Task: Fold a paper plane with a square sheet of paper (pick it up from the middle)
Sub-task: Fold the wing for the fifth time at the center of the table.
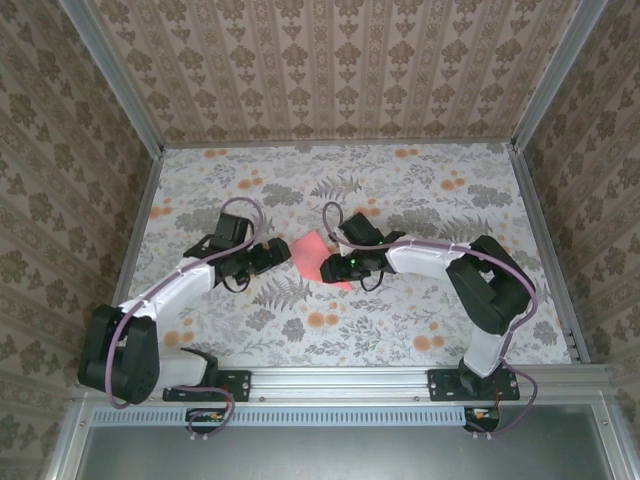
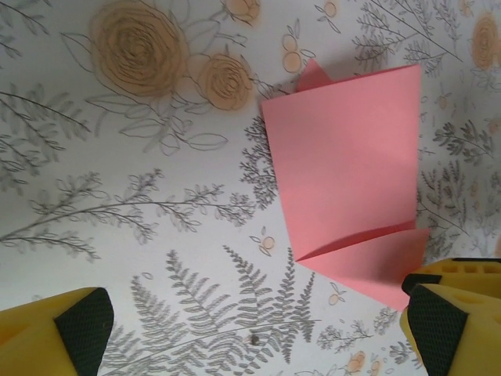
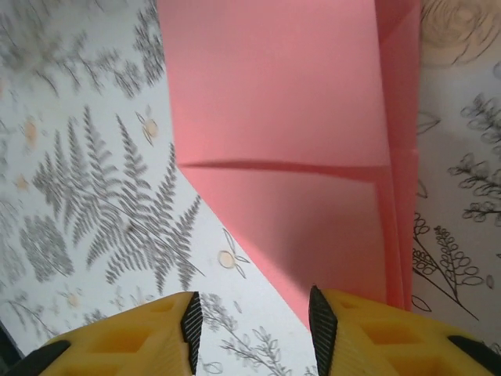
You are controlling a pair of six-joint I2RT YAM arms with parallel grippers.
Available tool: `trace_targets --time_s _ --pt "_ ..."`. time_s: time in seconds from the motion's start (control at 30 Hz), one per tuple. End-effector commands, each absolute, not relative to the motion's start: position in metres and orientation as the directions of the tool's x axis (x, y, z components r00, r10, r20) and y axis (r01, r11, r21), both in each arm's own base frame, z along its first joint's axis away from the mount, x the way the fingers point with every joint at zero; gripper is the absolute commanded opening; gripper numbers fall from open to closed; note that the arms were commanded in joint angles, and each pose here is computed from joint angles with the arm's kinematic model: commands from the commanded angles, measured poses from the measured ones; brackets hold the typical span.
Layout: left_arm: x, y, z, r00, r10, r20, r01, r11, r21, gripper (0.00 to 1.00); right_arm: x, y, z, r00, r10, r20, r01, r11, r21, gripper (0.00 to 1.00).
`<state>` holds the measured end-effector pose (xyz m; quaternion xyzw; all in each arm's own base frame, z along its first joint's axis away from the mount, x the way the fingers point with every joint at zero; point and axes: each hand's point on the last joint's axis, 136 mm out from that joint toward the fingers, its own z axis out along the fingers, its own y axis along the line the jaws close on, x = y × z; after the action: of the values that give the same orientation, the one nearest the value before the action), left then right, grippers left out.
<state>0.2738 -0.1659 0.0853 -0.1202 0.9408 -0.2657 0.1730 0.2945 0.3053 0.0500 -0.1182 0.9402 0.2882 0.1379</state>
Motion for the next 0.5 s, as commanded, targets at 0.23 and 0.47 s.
trace_targets --time_s 0.23,0.47 --pt "0.263 -0.204 0.077 -0.908 -0.377 -0.182 -0.195 0.766 -0.612 1.00 0.324 0.305 0.047 -0.949 0.093 -0.300 -0.082 0.848 0.523 0.37" --pt "0.260 -0.222 0.061 -0.902 -0.425 -0.082 -0.281 0.719 -0.636 0.81 0.324 0.296 0.026 -0.963 0.118 -0.244 -0.019 0.868 0.496 0.36"
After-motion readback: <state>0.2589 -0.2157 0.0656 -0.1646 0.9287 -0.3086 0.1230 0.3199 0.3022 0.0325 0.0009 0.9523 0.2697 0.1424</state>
